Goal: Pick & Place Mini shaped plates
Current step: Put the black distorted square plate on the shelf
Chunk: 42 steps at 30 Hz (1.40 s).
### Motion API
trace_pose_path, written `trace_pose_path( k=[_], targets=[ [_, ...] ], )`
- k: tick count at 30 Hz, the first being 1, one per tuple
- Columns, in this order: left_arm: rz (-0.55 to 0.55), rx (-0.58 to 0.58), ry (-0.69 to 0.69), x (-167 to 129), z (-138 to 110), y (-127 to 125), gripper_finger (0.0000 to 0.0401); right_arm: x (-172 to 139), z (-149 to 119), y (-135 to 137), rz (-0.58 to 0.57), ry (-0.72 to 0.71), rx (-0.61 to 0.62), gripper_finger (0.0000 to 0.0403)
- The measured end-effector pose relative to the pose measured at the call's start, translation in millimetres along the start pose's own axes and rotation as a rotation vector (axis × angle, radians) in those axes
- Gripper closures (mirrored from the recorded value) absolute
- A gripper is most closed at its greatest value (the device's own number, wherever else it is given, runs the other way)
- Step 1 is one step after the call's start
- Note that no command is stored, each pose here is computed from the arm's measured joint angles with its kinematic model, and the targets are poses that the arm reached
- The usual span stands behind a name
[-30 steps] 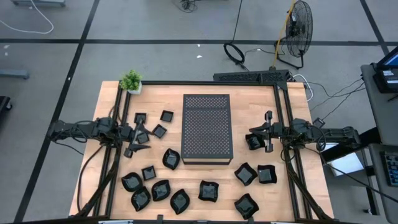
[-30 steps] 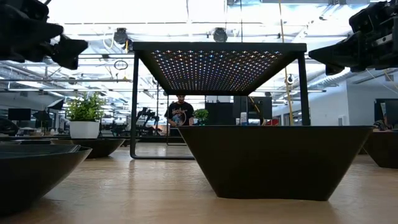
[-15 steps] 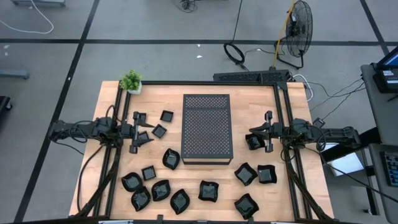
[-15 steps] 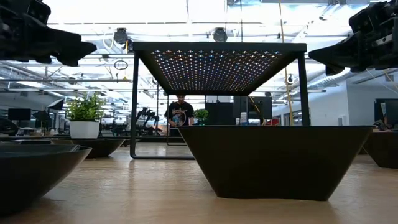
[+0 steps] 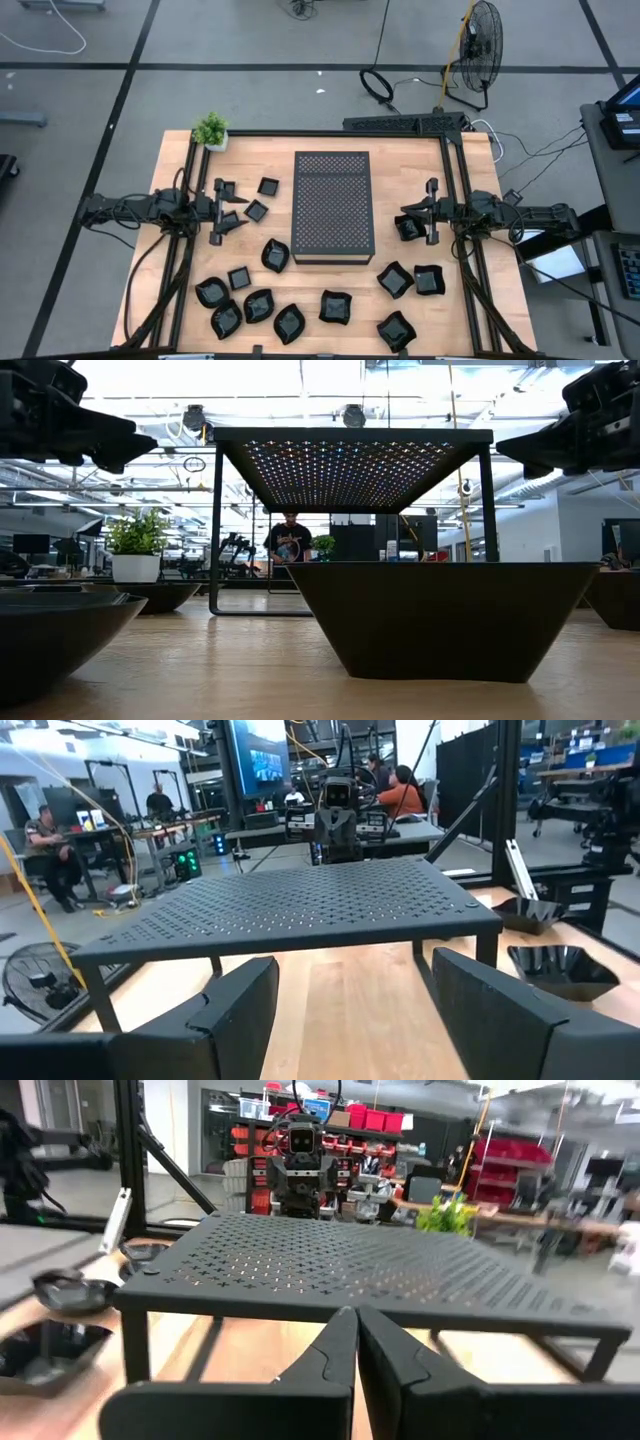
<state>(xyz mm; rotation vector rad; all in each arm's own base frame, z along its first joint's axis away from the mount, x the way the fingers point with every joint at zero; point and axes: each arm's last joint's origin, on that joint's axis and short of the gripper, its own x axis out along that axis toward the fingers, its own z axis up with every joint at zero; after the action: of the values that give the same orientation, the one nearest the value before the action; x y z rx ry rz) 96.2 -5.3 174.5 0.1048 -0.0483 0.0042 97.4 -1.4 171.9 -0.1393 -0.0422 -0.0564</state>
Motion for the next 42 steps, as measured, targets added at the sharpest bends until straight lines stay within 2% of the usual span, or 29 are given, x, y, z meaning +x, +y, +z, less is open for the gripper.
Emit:
trace_pose_path(
  k=[8,11,20,34,36,39,42],
  targets=[
    [0.000,-0.013,0.000,0,0,0,0.0132,0,0,0,0.002,-0.006,-0.096,0.0399],
    [0.000,-0.010,0.000,0,0,0,0.0132,0,6,-1,-0.005,-0.058,-0.099,0.0399],
    [0.000,-0.012,0.001,0,0,0,0.0132,-2,18,-2,-0.009,-0.185,0.145,0.0399],
    [0.000,-0.012,0.000,0,0,0,0.0132,-3,27,-4,-0.011,-0.284,0.248,0.0398],
    [0.000,-0.013,0.001,0,0,0,0.0132,-1,26,-4,-0.008,-0.257,0.247,0.0390],
    [0.000,-0.012,0.001,0,0,0,0.0132,7,23,-3,-0.005,-0.130,0.250,0.0354],
    [0.000,-0.013,0.000,0,0,0,0.0132,17,46,-7,-0.052,-0.084,0.301,0.0297]
  ],
)
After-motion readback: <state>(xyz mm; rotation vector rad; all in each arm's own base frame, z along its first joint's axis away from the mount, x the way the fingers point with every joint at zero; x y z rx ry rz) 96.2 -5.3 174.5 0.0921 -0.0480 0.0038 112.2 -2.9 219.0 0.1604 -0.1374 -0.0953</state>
